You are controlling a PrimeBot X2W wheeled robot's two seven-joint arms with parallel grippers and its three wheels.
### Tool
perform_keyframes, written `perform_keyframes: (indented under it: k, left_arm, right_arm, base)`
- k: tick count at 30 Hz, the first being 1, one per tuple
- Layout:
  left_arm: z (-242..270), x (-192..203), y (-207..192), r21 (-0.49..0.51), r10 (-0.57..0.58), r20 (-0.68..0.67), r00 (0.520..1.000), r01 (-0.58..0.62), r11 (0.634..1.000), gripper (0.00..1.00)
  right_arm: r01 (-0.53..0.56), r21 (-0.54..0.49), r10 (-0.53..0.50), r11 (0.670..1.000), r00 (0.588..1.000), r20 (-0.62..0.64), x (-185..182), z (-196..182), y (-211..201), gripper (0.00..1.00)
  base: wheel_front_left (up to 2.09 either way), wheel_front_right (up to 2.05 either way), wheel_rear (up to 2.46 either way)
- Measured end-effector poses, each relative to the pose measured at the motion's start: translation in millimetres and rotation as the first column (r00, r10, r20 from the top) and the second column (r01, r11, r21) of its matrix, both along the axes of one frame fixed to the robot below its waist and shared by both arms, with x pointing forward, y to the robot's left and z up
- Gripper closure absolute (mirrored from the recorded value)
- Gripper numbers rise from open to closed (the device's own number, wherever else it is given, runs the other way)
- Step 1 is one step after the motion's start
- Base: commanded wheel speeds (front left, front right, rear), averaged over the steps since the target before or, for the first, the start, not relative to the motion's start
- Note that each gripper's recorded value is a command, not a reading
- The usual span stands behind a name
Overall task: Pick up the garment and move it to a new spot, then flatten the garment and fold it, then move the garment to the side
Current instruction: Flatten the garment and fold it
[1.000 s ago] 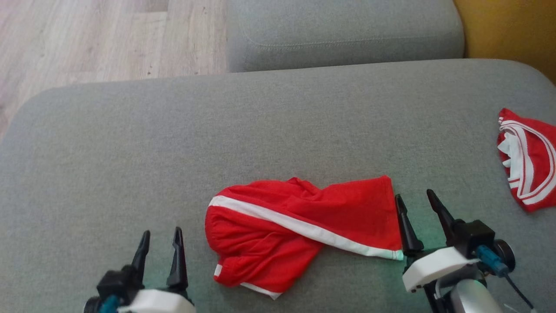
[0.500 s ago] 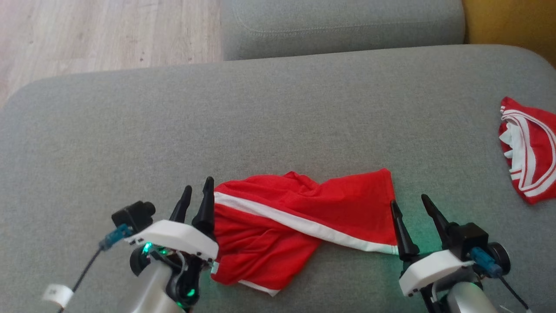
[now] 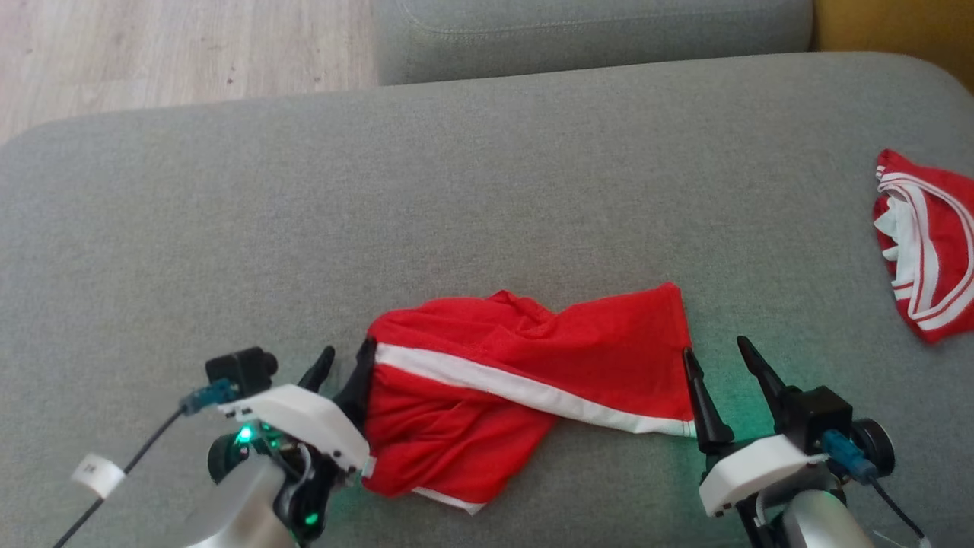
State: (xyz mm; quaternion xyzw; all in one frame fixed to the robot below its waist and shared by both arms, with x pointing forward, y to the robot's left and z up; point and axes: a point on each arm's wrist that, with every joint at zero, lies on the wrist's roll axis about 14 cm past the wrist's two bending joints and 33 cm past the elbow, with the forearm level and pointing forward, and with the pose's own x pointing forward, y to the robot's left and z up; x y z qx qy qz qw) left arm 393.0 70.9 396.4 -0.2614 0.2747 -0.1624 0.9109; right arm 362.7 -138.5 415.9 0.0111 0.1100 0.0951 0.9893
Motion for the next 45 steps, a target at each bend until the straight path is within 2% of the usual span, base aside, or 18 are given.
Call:
perform_keyframes:
  k: [4, 9, 16, 21, 28, 33, 40, 41, 43, 44, 45]
  left_arm:
    - [-16.1, -7.7, -0.1, 0.074, -0.042, -0.012, 0.999, 0.043, 0.996, 0.0]
    - [-23.4, -8.4, 0.0, 0.19, -0.113, 0.034, 0.993, 0.105, 0.976, 0.0]
    - [-18.3, -9.3, -9.8, 0.186, -0.108, 0.099, 0.989, 0.088, 0.979, 0.0]
    - [-16.2, -10.2, -8.8, 0.218, -0.127, 0.122, 0.984, 0.098, 0.971, 0.0]
    - [-25.4, -13.8, -11.4, 0.308, -0.189, 0.109, 0.976, 0.148, 0.94, 0.0]
    - [-29.6, -14.5, -16.0, 0.401, -0.255, 0.11, 0.961, 0.192, 0.896, 0.0]
    - [-30.0, -17.5, -24.3, 0.424, -0.283, 0.109, 0.953, 0.214, 0.88, 0.0]
    - [-30.6, -18.5, -24.8, 0.425, -0.285, 0.106, 0.953, 0.216, 0.879, 0.15]
    - [-32.8, -21.2, -25.8, 0.424, -0.294, 0.097, 0.951, 0.228, 0.877, 0.51]
    - [-34.4, -23.0, -26.7, 0.424, -0.301, 0.091, 0.949, 0.236, 0.874, 0.55]
    - [-35.3, -24.5, -28.0, 0.423, -0.307, 0.087, 0.948, 0.244, 0.873, 0.69]
  right_arm:
    - [0.001, 0.0, -0.001, 1.0, 1.0, -0.005, 1.1, -1.7, -0.3, 0.0]
    - [-0.01, -0.008, 0.01, 1.0, 1.0, -0.002, 3.1, -1.4, 1.9, 0.0]
    - [-0.02, -0.006, 0.02, 1.0, 1.0, 0.013, 8.2, 3.2, 5.6, 0.0]
    - [-0.026, -0.006, 0.026, 1.0, 0.999, 0.02, 8.3, 5.4, 7.4, 0.0]
    - [-0.025, -0.008, 0.026, 1.0, 1.0, 0.015, 5.1, 4.4, 6.8, 0.0]
    - [-0.019, -0.009, 0.019, 1.0, 1.0, 0.014, 4.4, 4.0, 4.8, 0.0]
    - [-0.018, -0.01, 0.018, 1.0, 1.0, 0.018, 4.0, 5.3, 4.2, 0.0]
    - [-0.018, -0.01, 0.018, 1.0, 1.0, 0.019, 4.0, 5.6, 4.4, 0.0]
    - [-0.02, -0.01, 0.02, 1.0, 1.0, 0.019, 4.1, 5.7, 4.8, 0.0]
    - [-0.02, -0.01, 0.02, 1.0, 1.0, 0.019, 4.2, 5.6, 5.0, 0.0]
    - [-0.021, -0.01, 0.021, 1.0, 1.0, 0.018, 4.2, 5.4, 5.3, 0.0]
  base:
    - [0.0, 0.0, 0.0]
    - [0.0, 0.0, 0.0]
    - [0.0, 0.0, 0.0]
    - [0.0, 0.0, 0.0]
    - [0.0, 0.0, 0.0]
    - [0.0, 0.0, 0.0]
    - [0.0, 0.0, 0.0]
    - [0.0, 0.0, 0.0]
    - [0.0, 0.0, 0.0]
    - [0.0, 0.0, 0.0]
    - [0.0, 0.0, 0.0]
